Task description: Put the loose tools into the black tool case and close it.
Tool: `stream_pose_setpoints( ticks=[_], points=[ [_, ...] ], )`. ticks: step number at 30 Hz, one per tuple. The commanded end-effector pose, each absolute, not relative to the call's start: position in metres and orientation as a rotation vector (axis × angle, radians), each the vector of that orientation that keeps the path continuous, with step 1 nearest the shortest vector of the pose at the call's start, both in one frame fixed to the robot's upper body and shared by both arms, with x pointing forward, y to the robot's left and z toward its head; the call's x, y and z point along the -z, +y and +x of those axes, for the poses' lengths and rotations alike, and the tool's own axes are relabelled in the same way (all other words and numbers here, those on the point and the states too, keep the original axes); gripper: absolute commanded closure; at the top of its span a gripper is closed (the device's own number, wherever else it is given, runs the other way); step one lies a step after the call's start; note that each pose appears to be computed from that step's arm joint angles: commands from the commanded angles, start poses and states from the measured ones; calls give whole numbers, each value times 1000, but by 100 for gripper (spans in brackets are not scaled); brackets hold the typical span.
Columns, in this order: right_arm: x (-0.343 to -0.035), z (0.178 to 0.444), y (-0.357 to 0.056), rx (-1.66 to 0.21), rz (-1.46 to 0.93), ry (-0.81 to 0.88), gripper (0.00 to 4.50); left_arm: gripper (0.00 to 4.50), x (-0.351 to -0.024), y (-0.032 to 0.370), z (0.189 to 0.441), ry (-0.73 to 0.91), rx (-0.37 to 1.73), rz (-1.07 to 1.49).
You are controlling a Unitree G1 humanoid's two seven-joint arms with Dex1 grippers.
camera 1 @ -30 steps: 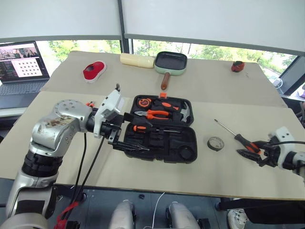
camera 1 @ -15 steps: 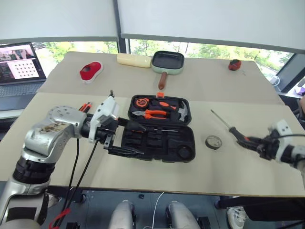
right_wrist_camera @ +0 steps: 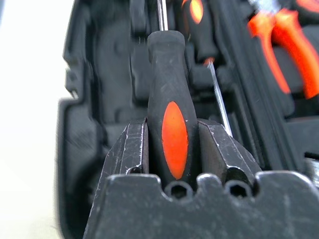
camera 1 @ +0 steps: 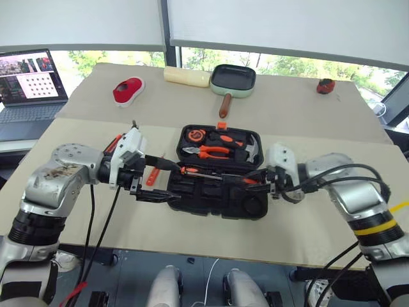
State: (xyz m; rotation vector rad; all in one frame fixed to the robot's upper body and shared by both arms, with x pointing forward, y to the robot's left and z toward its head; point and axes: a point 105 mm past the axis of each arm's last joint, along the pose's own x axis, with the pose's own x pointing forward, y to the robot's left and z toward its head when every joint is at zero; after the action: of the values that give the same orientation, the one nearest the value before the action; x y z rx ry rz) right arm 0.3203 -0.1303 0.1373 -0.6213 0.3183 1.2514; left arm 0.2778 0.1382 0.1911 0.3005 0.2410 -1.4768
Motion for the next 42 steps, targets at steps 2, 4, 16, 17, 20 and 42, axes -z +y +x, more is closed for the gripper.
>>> stream_pose_setpoints(
  ticks=[2, 4, 16, 17, 20, 42],
  points=[
    [-143, 329, -132, -1243, -707, 287, 348, 0, -201, 136, 276, 188, 1483, 368],
    [-141, 333, -135, -1228, -707, 299, 348, 0, -202, 137, 277, 185, 1477, 369],
    [-139, 336, -133, -1252, -736, 298, 230, 0, -200, 136, 277, 172, 1472, 377],
    [-141, 337, -130, -1250, -723, 288, 203, 0, -200, 136, 278, 172, 1471, 378],
    [-153, 339, -122, -1239, -692, 242, 91, 0, -200, 137, 279, 170, 1466, 379],
    [-110, 342, -100, -1193, -735, 308, 447, 0, -197, 134, 284, 161, 1467, 392]
  ],
)
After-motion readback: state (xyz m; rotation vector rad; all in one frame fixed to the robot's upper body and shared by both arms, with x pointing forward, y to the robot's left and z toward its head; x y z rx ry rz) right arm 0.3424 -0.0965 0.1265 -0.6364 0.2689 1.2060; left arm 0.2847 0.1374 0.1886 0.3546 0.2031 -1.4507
